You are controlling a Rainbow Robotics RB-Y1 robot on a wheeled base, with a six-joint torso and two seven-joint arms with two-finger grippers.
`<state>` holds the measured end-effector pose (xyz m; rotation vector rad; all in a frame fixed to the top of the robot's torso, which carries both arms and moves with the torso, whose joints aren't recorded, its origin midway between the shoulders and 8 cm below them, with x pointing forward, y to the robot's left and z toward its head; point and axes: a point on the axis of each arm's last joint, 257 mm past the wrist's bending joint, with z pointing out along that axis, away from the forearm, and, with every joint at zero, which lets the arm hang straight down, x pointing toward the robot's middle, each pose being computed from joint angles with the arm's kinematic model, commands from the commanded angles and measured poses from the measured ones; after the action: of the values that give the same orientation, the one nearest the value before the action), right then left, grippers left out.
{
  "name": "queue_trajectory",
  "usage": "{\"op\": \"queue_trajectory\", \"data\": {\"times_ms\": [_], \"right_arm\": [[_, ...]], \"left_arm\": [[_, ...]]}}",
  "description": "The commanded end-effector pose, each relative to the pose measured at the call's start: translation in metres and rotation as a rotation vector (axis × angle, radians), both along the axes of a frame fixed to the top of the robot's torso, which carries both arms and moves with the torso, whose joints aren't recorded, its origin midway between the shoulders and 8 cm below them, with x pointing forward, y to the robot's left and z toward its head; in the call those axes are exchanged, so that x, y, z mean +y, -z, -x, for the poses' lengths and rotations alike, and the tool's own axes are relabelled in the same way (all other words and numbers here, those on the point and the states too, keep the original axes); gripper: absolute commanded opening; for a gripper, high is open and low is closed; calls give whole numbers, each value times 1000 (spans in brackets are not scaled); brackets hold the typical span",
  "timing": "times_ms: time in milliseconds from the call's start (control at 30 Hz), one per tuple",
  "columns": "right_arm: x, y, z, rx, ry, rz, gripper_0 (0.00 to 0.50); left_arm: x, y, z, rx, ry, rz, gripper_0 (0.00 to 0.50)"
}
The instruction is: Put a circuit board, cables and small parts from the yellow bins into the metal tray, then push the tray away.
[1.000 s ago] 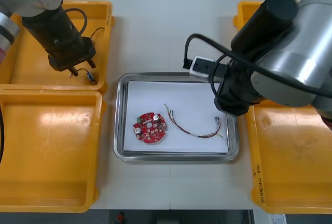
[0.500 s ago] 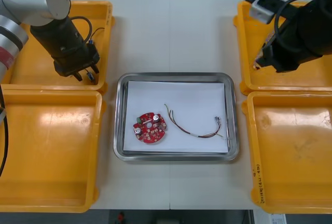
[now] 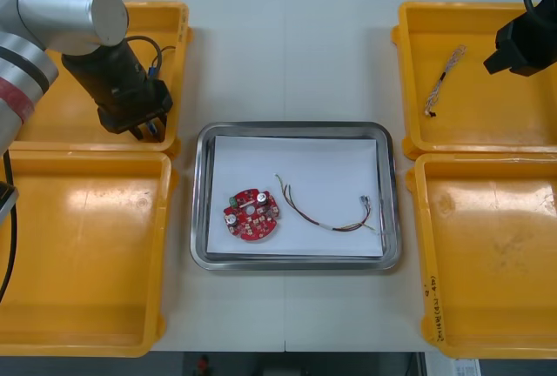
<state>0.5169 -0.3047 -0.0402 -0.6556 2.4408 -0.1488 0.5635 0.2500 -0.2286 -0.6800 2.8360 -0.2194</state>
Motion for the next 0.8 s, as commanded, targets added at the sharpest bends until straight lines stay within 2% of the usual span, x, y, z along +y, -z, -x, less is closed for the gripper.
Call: {"op": "queue_trajectory", "data": {"times_ms": [33,233,400,433,467,500,533,567,800], "right_arm": [[-19,-45,-19,-51,174,-86,500],[-29,-40,-34,-25,340,-136,500],[-25,-28,-45,18,491,-206,500],[-23,-25,-46,29,511,-219,500],[-21,-23,-48,40,538,-232,500],[-19,-22,-50,44,552,-241,500],[-18,-21,-51,44,557,-244,500],[-12,-21,-58,36,581,-268,500],[1,-11,-84,3,655,-352,500]], "left_arm": [[-17,-24,-14,-54,115,-28,500],[-16,-22,-13,-49,117,-35,500],[-16,-21,-13,-49,118,-36,500],[-15,-22,-13,-50,116,-37,410],[-16,-21,-13,-49,121,-36,199],[-16,-21,-13,-49,121,-36,50],[-15,-22,-13,-50,120,-36,14],[-15,-22,-13,-50,121,-37,1],[-17,-22,-12,-46,124,-33,0]]}}
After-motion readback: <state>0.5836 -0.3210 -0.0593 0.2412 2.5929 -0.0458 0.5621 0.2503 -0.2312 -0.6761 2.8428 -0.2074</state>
